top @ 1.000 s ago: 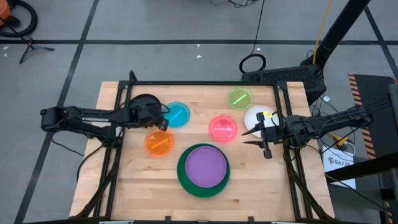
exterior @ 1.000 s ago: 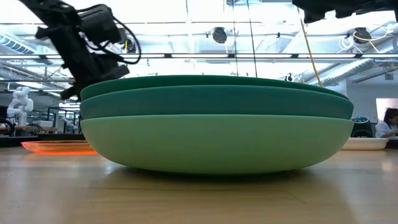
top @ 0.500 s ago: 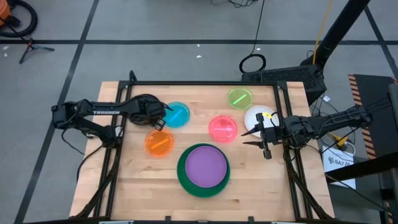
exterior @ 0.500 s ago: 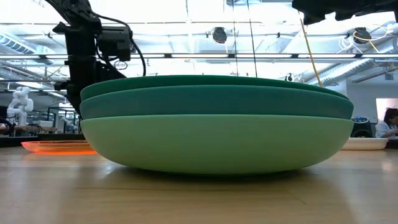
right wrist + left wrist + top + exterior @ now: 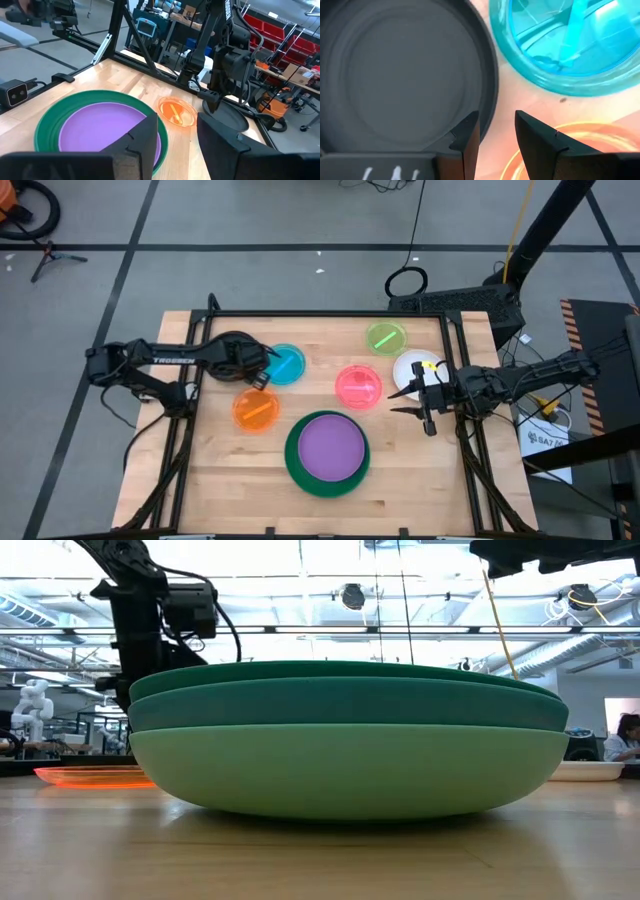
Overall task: Stack plastic plates
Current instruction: Stack the black plate on top of the purple plate, then stack the white plate on top of the black plate
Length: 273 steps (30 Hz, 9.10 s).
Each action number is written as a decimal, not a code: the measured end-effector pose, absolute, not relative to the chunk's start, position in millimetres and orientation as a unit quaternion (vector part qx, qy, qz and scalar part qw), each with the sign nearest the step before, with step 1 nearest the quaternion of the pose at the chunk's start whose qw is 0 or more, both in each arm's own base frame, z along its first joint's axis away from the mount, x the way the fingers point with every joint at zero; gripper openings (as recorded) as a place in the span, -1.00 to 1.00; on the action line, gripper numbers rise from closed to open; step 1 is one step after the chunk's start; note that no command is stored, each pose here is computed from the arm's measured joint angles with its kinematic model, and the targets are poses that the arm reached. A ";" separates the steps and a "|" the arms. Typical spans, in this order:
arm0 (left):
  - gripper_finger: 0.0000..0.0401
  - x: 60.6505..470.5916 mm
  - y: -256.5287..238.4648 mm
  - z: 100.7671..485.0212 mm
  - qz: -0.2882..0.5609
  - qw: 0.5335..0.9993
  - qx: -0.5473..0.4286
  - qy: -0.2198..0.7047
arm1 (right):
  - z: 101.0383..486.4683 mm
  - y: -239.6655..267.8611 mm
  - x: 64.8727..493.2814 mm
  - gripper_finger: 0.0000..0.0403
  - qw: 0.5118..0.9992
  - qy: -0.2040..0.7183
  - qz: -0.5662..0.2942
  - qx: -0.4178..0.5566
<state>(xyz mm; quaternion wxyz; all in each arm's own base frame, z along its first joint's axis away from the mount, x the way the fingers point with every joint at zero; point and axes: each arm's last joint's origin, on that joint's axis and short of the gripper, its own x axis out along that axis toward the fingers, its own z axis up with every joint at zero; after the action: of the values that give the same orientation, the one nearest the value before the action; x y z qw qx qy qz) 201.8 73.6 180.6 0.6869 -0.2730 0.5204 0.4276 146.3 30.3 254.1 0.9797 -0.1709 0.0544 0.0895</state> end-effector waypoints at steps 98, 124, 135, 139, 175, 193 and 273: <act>-0.35 207.7 78.1 150.6 0.464 0.666 -0.247 0.529 | 253.8 30.3 146.3 -0.36 0.979 0.056 0.090 -0.177; -0.80 207.7 78.0 150.4 0.468 0.665 -0.252 0.525 | 253.5 30.3 146.2 -0.36 0.978 0.057 0.091 -0.177; -0.96 210.3 69.0 151.1 0.481 0.673 -0.221 0.516 | 253.4 30.2 146.2 -0.36 0.978 0.058 0.091 -0.179; -0.96 211.5 64.3 151.1 0.476 0.678 -0.215 0.517 | 253.4 30.2 146.2 -0.36 0.978 0.058 0.091 -0.179; -0.97 309.3 -88.6 297.7 0.108 0.937 -0.026 0.330 | 252.2 29.5 146.1 -0.36 0.978 0.066 0.078 -0.183; -0.97 368.2 -157.6 278.8 -0.071 0.887 0.036 0.455 | 251.9 28.7 146.2 -0.36 0.979 0.070 0.066 -0.182; -0.38 283.2 -66.5 221.8 -0.067 0.909 0.123 0.392 | 236.1 14.7 157.6 -0.36 0.975 0.125 -0.180 0.036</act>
<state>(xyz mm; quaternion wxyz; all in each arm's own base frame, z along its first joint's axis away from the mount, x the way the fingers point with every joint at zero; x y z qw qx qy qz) 283.2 -66.5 221.8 0.9093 0.1227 0.3920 -0.0668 157.6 14.7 236.1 0.9750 0.0362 0.1253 -0.1800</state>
